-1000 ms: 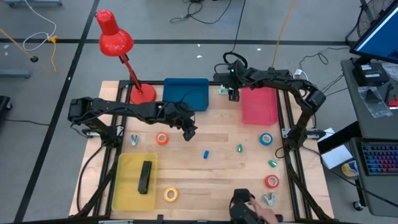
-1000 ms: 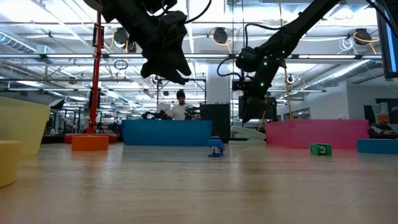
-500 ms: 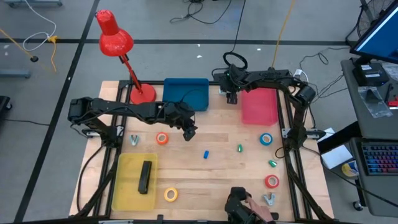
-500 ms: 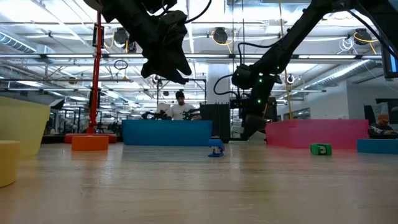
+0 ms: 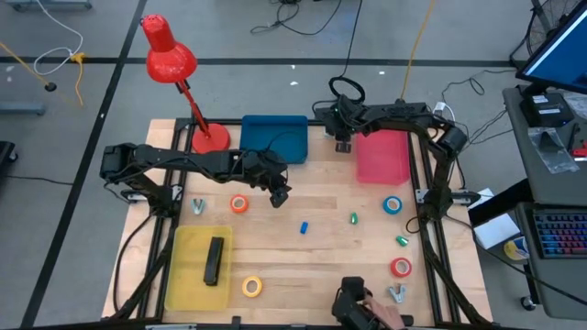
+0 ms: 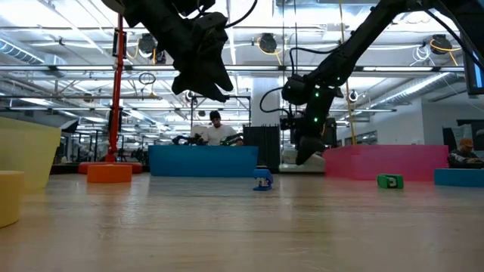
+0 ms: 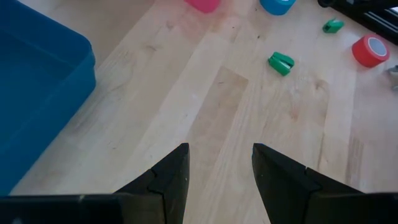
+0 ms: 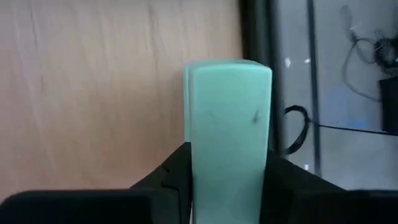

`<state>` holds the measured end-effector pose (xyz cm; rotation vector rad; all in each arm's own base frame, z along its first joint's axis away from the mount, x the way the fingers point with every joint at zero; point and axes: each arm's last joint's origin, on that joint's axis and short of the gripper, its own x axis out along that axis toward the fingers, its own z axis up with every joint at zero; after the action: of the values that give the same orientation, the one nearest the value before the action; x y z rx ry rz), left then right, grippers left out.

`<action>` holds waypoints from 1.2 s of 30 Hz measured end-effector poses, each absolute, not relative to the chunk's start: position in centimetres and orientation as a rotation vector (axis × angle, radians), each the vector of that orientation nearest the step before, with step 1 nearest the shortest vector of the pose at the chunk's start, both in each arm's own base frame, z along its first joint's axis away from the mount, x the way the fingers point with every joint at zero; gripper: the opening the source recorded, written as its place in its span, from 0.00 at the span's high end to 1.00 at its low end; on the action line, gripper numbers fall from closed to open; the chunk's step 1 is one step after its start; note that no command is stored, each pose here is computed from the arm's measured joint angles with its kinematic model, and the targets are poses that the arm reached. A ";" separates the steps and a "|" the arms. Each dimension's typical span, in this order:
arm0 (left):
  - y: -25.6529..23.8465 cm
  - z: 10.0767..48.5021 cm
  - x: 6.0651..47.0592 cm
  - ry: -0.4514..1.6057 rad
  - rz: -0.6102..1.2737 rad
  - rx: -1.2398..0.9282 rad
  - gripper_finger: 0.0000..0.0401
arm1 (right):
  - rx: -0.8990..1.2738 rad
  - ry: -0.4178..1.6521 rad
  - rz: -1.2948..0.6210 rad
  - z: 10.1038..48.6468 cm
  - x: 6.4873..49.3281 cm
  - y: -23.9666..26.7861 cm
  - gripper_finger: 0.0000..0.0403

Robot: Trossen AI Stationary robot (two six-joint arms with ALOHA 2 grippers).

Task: Pick and place Stapler, Stapler remover, tape
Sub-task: Put the light blue stapler into the yellow bin

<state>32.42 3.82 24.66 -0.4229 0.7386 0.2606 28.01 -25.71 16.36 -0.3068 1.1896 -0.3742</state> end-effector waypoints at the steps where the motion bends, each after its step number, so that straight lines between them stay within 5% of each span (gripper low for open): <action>1: 3.8 24.7 32.4 0.739 0.261 -0.425 0.57 | -0.313 1.182 -0.374 16.7 28.1 -25.5 0.73; 19: 2.0 24.7 32.6 0.762 0.159 -0.538 0.57 | -0.336 1.008 -0.289 28.2 27.4 -13.6 0.73; 36: -3.6 26.0 33.5 0.639 -0.003 -0.611 0.57 | -0.195 0.922 0.063 29.6 28.5 -0.5 0.73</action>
<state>33.50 -3.59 25.99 -0.6112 0.6391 -0.0026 28.50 -0.50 29.57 -0.1952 0.9219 0.0633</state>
